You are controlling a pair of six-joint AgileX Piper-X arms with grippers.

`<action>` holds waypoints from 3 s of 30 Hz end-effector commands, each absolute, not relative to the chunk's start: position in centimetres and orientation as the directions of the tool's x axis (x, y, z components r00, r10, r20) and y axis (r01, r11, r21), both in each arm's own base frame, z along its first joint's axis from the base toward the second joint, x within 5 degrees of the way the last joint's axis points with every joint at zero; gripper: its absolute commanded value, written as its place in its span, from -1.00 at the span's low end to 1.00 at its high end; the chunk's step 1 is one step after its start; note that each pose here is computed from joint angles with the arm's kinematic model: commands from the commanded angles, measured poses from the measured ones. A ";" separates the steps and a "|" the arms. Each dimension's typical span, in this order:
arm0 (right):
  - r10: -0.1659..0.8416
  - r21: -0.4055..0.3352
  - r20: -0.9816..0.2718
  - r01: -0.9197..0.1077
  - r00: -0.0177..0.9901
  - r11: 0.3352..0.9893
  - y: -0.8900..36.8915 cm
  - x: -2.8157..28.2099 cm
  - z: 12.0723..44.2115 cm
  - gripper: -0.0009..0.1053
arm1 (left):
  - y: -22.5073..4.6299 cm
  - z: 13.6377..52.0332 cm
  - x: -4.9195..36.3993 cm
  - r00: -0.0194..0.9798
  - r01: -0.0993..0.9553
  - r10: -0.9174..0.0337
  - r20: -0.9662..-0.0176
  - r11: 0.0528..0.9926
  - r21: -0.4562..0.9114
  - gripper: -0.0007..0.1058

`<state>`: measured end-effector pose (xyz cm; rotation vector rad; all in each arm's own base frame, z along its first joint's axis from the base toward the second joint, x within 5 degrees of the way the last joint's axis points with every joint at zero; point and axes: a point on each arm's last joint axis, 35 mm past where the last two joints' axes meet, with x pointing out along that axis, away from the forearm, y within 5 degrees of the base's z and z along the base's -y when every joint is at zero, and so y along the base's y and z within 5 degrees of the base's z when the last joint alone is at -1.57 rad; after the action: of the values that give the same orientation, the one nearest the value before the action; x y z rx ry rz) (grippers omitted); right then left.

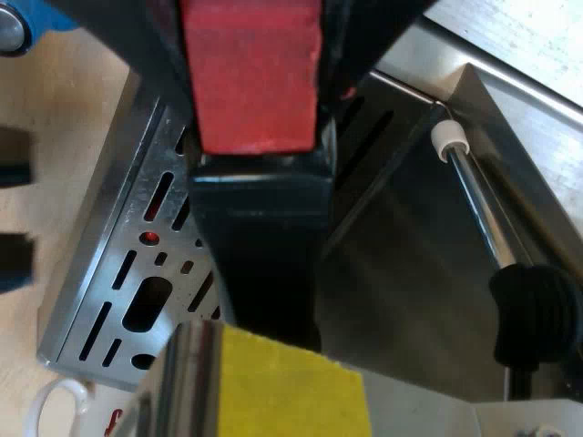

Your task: Put the handle in the coffee machine

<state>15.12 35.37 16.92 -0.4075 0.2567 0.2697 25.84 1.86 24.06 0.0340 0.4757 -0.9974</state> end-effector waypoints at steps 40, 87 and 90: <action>0.136 -0.268 0.021 -0.126 0.990 0.955 35.1 25.5 16.9 -0.25 | 1.7 25.7 26.1 0.420 0.857 -0.855 -0.305 0.484 -0.176 -0.98; 0.137 -0.206 0.141 -0.106 0.981 0.973 35.5 25.9 19.4 -0.25 | 1.9 25.4 26.3 0.465 0.823 -0.803 -0.373 0.547 -0.152 -0.11; 0.136 -0.213 0.146 -0.103 0.980 0.972 35.5 25.9 19.5 -0.25 | 1.9 25.3 26.3 0.474 0.814 -0.790 -0.389 0.561 -0.147 0.00</action>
<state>25.83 35.48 17.15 -0.3039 -0.0781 0.1327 26.02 1.94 24.36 0.0438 0.4863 -0.9772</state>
